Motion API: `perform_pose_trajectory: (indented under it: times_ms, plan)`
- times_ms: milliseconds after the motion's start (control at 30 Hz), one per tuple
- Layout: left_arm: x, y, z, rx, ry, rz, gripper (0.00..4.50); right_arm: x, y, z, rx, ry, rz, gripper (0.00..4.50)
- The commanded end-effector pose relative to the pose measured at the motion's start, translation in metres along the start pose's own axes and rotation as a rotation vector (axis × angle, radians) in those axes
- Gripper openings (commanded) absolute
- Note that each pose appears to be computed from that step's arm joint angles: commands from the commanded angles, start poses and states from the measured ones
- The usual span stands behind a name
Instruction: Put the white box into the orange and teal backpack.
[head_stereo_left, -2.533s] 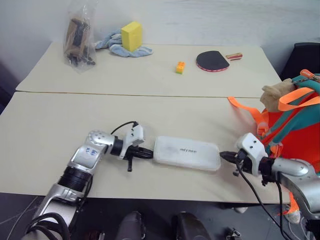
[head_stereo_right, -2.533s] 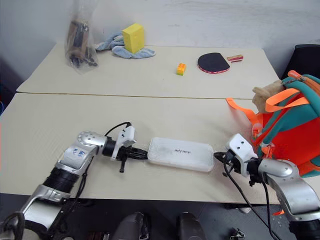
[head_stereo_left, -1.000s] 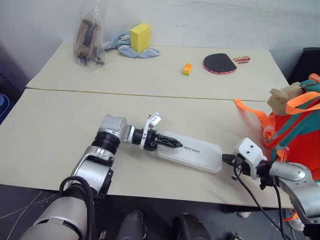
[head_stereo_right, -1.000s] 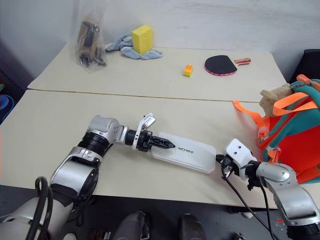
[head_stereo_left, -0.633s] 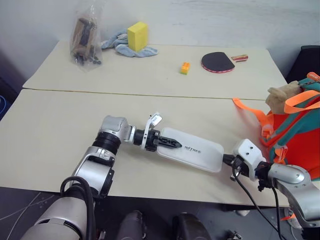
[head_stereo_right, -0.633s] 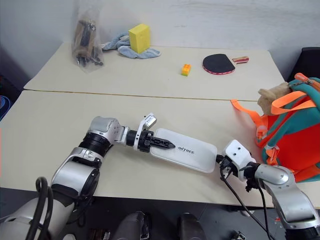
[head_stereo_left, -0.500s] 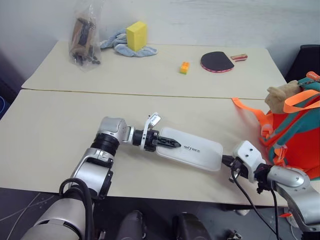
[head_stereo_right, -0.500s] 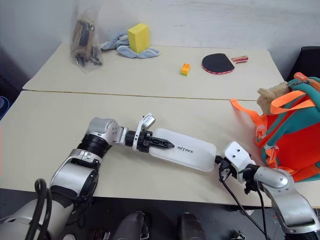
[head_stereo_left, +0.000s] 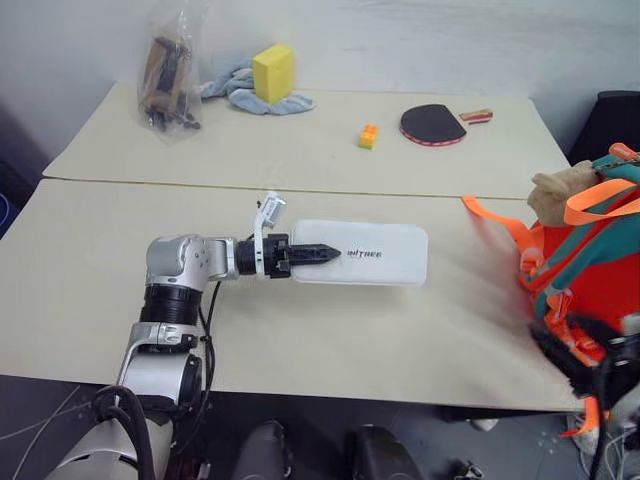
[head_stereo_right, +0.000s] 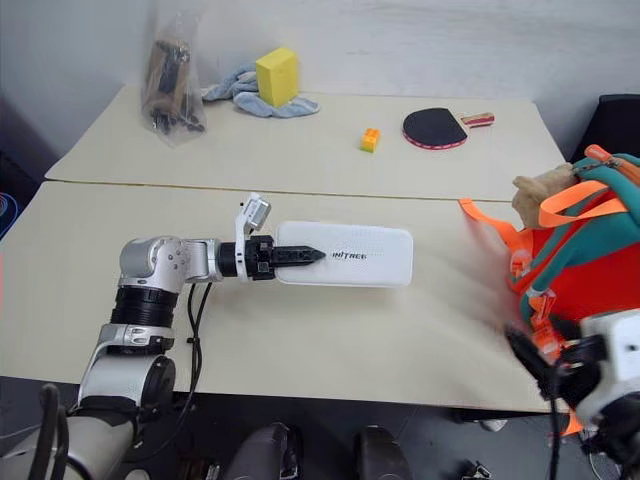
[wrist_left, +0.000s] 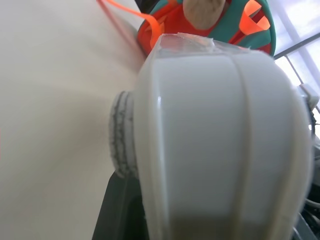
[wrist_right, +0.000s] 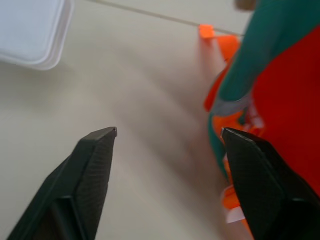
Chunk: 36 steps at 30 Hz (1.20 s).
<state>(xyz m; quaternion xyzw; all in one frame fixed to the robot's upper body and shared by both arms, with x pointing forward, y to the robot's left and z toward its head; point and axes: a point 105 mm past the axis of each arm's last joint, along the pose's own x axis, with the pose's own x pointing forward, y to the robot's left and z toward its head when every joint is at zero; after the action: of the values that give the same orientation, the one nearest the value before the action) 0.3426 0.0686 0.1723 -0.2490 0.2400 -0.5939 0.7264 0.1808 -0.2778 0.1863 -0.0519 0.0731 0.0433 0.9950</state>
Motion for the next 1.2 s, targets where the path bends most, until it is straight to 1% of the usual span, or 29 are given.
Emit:
perform_pose_trajectory:
  times_ms: [33,200,300,400,500,567,600,700,800,867,900,1000,1067,1200]
  plan:
    - [0.002,-0.015,0.018,0.086,-0.07,-0.05,1.19,0.009,-0.015,0.01,0.041,-0.041,-0.089,4.44]
    - [0.007,-0.016,0.024,0.108,-0.097,-0.049,1.19,0.048,-0.026,0.017,0.158,-0.099,-0.135,4.44]
    - [0.006,-0.018,0.029,0.11,-0.116,-0.057,1.19,0.071,-0.04,0.026,0.225,-0.173,-0.183,4.44]
    - [0.003,-0.021,0.034,0.134,-0.126,-0.06,1.19,0.088,-0.044,0.037,0.259,-0.239,-0.188,4.44]
    - [-0.004,-0.022,0.044,0.151,-0.158,-0.038,1.19,0.098,-0.042,0.038,0.218,-0.262,-0.158,3.88]
    - [-0.008,-0.02,0.049,0.16,-0.178,-0.013,1.19,0.1,-0.042,0.037,0.182,-0.261,-0.125,3.27]
    - [-0.01,-0.019,0.05,0.164,-0.188,0.003,1.19,0.1,-0.041,0.037,0.165,-0.263,-0.107,2.86]
    - [-0.015,-0.015,0.054,0.166,-0.203,0.037,1.19,0.102,-0.039,0.041,0.135,-0.276,-0.062,1.8]
    - [-0.018,-0.015,0.056,0.168,-0.211,0.043,1.19,0.105,-0.029,0.047,0.115,-0.291,0.01,0.79]
    - [-0.021,-0.015,0.057,0.173,-0.217,0.056,1.19,0.108,-0.015,0.053,0.112,-0.304,0.106,0.09]
    - [-0.023,-0.014,0.058,0.175,-0.226,0.068,1.19,0.109,-0.003,0.056,0.116,-0.309,0.181,0.01]
    - [-0.03,-0.011,0.063,0.177,-0.257,0.104,1.19,0.106,0.034,0.065,0.115,-0.308,0.414,0.01]
    - [-0.037,-0.01,0.068,0.189,-0.276,0.125,1.19,0.097,0.064,0.071,0.114,-0.298,0.605,0.01]
    - [-0.053,-0.015,0.084,0.238,-0.316,0.134,1.19,0.075,0.1,0.084,0.108,-0.278,0.877,0.01]
